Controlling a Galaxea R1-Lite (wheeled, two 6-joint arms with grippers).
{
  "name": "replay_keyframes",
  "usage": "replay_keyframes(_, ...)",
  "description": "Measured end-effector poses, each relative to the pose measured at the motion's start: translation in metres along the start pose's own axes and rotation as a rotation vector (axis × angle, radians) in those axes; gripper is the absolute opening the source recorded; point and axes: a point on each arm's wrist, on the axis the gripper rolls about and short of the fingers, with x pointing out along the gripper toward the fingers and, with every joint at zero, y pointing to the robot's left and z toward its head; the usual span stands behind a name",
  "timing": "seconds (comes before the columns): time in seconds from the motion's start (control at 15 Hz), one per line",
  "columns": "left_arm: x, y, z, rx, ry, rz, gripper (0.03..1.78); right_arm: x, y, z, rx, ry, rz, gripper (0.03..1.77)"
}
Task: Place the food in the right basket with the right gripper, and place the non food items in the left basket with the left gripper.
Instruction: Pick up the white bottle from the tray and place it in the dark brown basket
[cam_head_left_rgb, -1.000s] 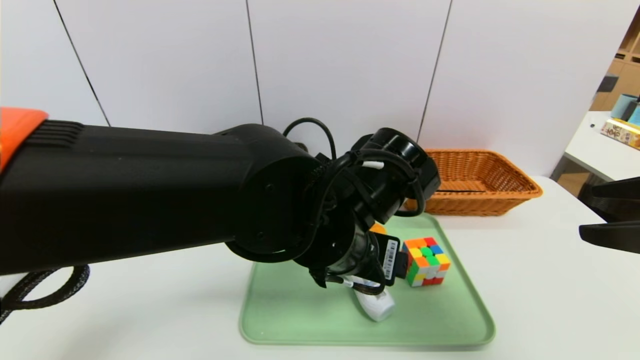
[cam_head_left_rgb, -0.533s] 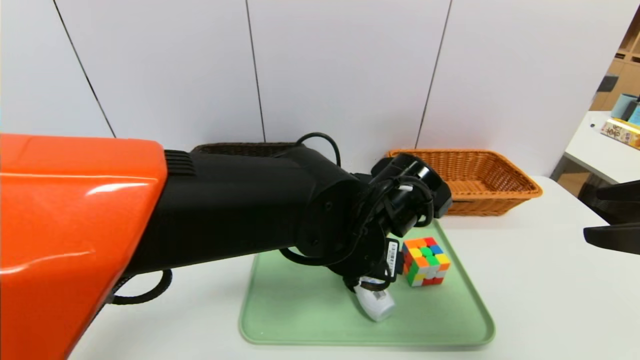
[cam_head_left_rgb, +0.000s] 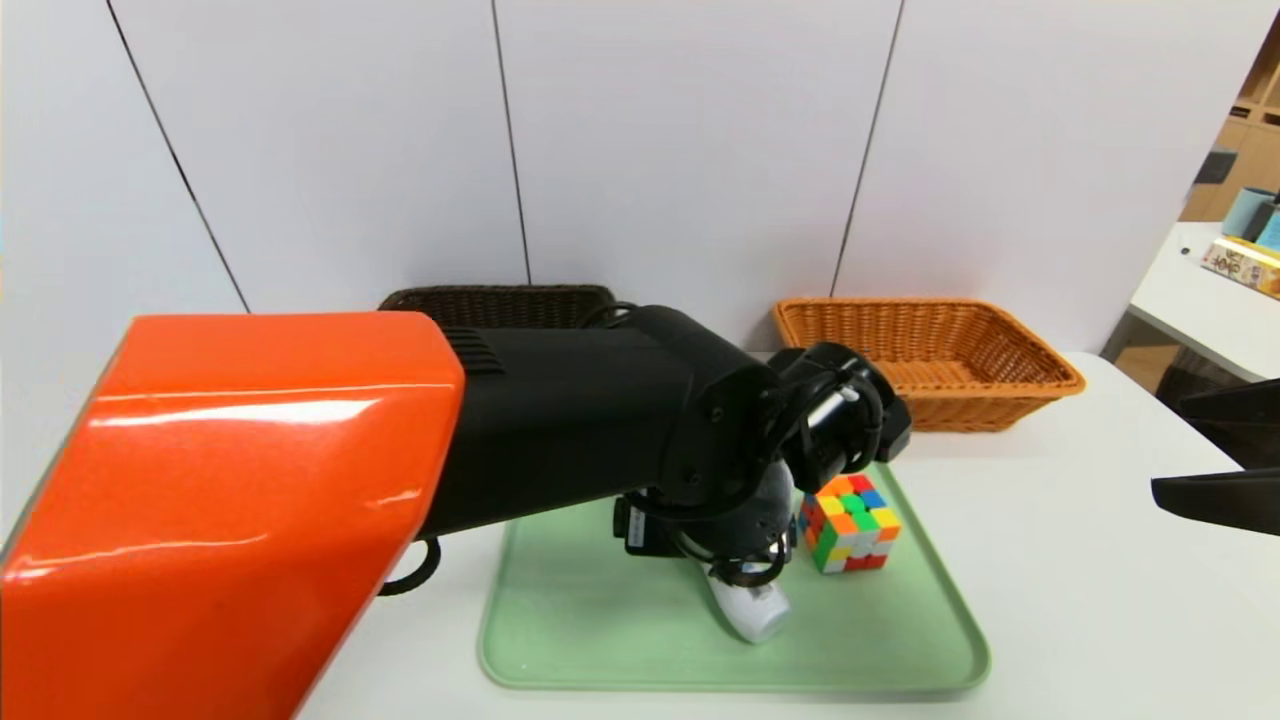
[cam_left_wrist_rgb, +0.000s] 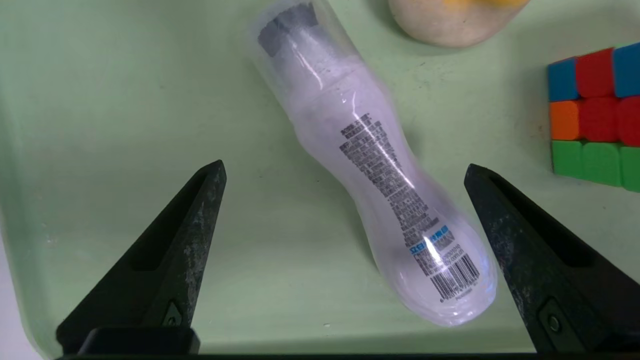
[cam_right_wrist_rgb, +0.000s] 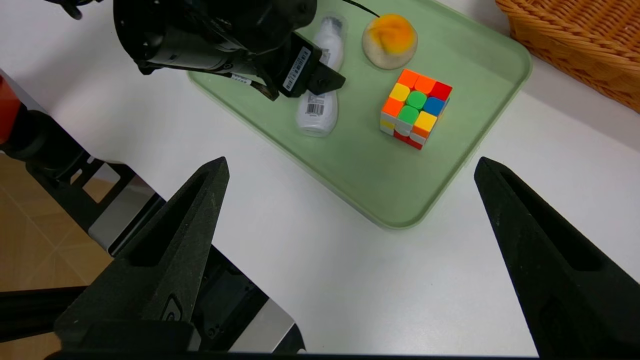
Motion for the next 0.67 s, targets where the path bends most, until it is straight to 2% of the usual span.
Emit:
replay_keyframes(0.53, 0.020, -0.005, -0.009, -0.008, 0.033, 0.040, 1.69, 0.005, -0.001, -0.006, 0.008, 0.025, 0.002, 1.70)
replay_keyframes(0.67, 0.021, -0.005, -0.010, -0.006, 0.038, 0.039, 1.39, 0.005, -0.001, -0.006, 0.009, 0.026, 0.002, 1.70)
